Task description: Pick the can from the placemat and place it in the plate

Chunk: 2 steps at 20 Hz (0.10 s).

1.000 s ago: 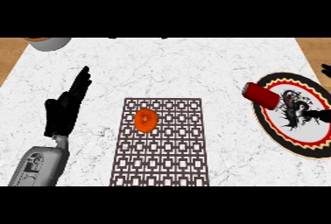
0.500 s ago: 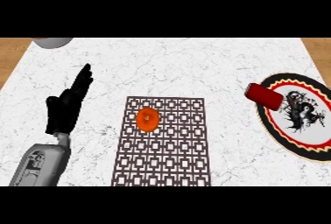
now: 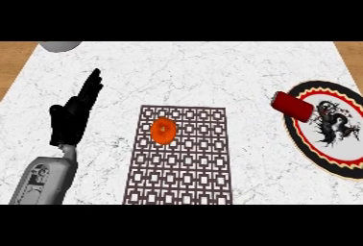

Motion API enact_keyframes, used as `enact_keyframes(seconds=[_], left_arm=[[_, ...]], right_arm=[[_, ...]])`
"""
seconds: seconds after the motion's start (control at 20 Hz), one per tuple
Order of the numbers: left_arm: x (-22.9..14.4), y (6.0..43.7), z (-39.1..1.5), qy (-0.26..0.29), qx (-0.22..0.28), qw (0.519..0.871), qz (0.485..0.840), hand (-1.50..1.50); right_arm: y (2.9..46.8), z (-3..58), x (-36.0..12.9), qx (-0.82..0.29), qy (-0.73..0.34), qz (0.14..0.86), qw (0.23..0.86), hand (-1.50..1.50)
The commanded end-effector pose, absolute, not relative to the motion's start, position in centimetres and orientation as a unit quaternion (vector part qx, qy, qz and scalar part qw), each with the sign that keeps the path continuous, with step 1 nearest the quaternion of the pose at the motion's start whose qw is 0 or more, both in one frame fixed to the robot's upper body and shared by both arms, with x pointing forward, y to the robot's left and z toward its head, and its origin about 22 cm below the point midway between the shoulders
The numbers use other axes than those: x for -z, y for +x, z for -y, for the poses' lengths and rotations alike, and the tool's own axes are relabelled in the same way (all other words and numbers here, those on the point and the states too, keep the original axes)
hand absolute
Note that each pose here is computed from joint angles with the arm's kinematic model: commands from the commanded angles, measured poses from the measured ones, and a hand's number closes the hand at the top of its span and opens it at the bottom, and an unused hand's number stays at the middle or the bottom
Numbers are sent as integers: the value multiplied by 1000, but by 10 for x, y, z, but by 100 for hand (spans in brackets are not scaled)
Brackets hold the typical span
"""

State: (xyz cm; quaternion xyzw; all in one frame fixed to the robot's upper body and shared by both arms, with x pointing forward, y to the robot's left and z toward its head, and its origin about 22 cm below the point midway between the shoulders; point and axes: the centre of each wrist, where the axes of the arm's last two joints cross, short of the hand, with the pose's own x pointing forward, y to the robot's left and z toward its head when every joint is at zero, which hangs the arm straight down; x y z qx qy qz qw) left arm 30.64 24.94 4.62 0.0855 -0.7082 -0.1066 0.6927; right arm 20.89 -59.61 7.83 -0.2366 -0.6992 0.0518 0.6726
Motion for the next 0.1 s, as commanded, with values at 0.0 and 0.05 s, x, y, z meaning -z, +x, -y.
enact_keyframes(seconds=[0.0, 0.05], left_arm=[[-33, 303, -247, 83, 105, 695, 706, 0], [-48, 308, -232, 81, 113, 689, 712, 0]], right_arm=[[199, 605, -86, -57, -206, 721, 660, -150], [193, 605, -81, -60, -202, 719, 662, -150]])
